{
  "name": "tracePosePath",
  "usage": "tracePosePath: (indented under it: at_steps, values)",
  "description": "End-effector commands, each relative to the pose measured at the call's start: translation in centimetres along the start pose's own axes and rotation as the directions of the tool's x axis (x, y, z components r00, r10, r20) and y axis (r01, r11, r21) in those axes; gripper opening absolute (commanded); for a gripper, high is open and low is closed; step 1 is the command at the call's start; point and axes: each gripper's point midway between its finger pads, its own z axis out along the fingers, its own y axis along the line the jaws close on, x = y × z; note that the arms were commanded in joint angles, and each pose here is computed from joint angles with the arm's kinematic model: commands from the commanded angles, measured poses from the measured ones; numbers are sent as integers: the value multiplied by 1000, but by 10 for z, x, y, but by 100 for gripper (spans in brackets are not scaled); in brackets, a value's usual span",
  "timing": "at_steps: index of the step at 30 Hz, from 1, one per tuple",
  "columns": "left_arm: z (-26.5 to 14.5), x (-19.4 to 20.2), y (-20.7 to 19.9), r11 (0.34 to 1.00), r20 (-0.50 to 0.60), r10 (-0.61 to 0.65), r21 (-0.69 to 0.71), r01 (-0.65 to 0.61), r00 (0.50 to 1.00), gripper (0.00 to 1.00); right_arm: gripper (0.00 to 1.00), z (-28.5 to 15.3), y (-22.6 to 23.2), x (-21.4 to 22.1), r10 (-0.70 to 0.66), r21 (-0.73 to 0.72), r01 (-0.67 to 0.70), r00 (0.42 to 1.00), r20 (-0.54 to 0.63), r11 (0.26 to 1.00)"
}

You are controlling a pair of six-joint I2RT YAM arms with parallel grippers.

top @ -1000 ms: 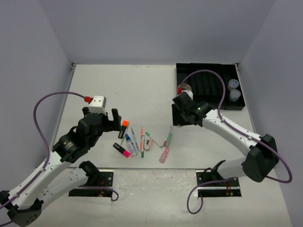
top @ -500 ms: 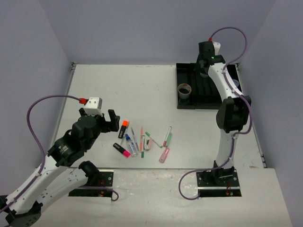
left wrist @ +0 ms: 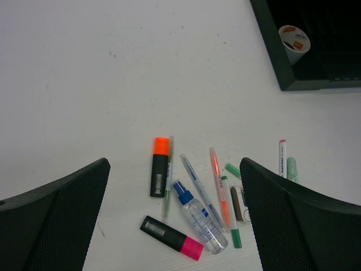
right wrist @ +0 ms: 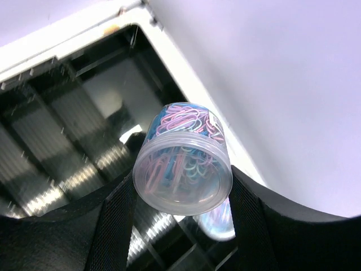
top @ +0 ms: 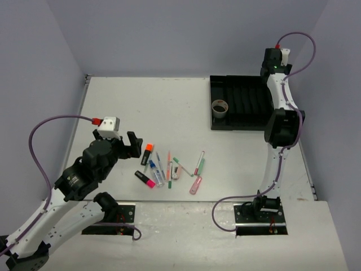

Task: Sort the stationery into containers
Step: Place the stationery in the storage box.

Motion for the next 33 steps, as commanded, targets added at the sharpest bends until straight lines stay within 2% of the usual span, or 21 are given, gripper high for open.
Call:
tracePosePath:
  at_steps: [1, 8, 13, 18, 21, 23, 26, 28, 29, 33]
  values:
    - [1, -4, -1, 1000, 27, 15, 11, -15, 1000, 100, 1, 17, -7, -26, -30, 21, 28, 996, 90, 999]
    - [4, -2, -2, 1000, 16, 21, 7, -21, 1000, 100, 2, 44, 18, -8, -76, -127, 83, 996, 55, 988]
    - [4, -2, -1, 1000, 16, 19, 5, -20, 1000, 100, 4, 56, 24, -4, -103, -142, 111, 992, 68, 984]
    - [5, -1, -2, 1000, 11, 20, 7, -21, 1000, 100, 24, 63, 25, 3, -100, -152, 107, 994, 52, 983]
    - [5, 0, -3, 1000, 7, 24, 9, -24, 1000, 100, 27, 66, 27, 6, -102, -154, 108, 994, 48, 982]
    - [6, 1, -3, 1000, 5, 25, 12, -25, 1000, 100, 47, 65, 25, 4, -93, -143, 99, 995, 47, 985]
    - [6, 1, -4, 1000, 2, 28, 13, -28, 1000, 100, 64, 62, 21, -2, -83, -131, 89, 995, 57, 987]
    - [7, 1, -4, 1000, 1, 27, 15, -27, 1000, 100, 95, 54, 16, -14, -60, -125, 70, 995, 78, 990]
    - [7, 1, -5, 999, 1, 28, 16, -28, 1000, 100, 99, 51, 13, -18, -51, -114, 60, 995, 85, 992]
    - [7, 1, -5, 999, -1, 29, 19, -29, 1000, 100, 99, 37, 4, -35, -15, -100, 27, 994, 112, 995]
